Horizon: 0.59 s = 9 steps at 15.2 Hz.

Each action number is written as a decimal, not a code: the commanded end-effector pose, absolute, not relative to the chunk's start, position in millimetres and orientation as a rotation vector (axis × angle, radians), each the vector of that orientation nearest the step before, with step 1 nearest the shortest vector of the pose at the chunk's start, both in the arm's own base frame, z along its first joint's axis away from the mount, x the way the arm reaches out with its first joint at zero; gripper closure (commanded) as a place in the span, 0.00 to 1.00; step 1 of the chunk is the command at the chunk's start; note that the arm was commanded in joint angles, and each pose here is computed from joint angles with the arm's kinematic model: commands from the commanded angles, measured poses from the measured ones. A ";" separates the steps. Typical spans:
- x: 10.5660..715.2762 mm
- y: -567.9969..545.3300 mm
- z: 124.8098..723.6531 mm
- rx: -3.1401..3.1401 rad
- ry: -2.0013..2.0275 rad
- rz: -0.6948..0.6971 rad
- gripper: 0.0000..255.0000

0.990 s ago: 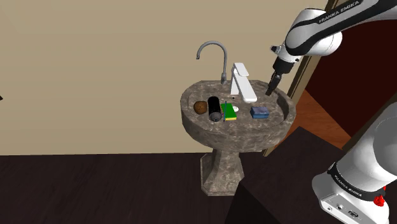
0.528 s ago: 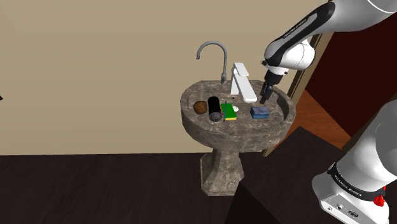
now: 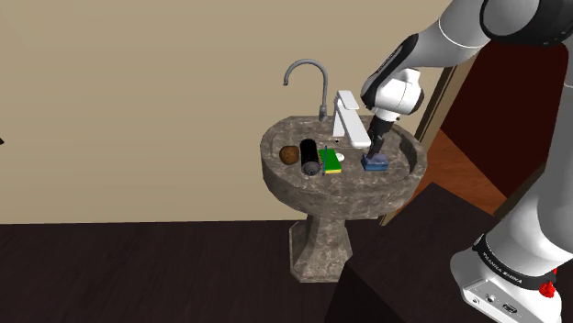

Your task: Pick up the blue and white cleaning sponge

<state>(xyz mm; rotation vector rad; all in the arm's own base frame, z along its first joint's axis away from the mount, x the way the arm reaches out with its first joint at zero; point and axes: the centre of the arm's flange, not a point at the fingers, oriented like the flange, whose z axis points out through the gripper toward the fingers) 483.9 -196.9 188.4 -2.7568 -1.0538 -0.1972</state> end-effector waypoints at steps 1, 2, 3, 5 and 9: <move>488.0 -198.0 174.6 -2.746 -1.070 -0.199 0.00; 488.0 -198.0 169.3 -2.746 -1.070 -0.199 0.00; 488.0 -198.0 164.0 -2.746 -1.070 -0.199 0.00; 488.0 -198.0 153.5 -2.746 -1.070 -0.199 0.00; 488.0 -198.0 139.8 -2.746 -1.070 -0.199 0.00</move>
